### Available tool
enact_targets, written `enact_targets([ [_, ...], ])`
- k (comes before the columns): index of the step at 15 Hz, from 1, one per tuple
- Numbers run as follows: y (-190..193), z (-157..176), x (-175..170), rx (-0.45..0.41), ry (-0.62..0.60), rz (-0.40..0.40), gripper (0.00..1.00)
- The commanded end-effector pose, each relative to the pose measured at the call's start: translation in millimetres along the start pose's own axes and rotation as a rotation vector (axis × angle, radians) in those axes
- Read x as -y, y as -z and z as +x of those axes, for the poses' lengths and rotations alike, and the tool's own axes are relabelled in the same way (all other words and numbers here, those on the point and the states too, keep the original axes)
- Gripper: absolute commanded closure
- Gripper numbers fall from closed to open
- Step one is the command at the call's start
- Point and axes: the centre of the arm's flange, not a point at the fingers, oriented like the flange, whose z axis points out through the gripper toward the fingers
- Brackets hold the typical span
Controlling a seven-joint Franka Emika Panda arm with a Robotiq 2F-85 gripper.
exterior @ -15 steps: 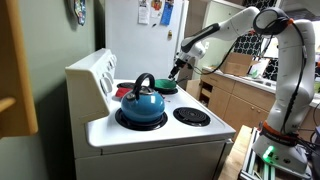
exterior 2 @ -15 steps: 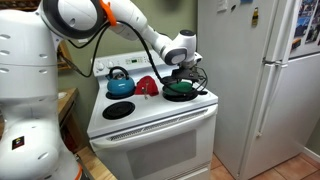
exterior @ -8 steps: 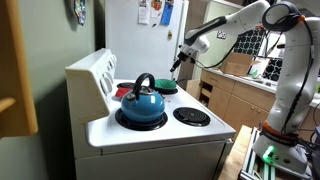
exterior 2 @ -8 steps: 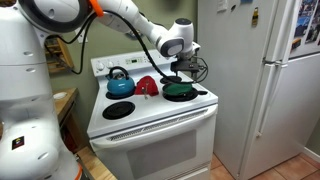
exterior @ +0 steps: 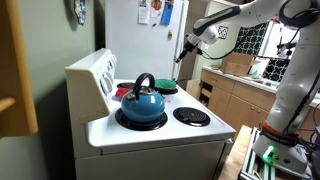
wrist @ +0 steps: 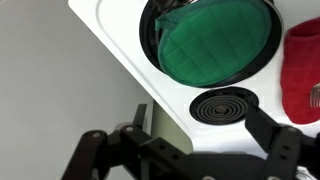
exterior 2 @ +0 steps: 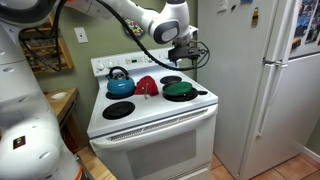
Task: Move the pan to to the front big plate on the stove and then put the green towel on the pan
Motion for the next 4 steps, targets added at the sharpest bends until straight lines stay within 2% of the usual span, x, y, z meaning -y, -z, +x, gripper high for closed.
enact_targets([
  [1, 4.9, -0.6, 0.6, 0.001, 0.002, -0.002, 0.00],
  [4, 9.3, -0.8, 2.3, 0.001, 0.005, -0.003, 0.00],
])
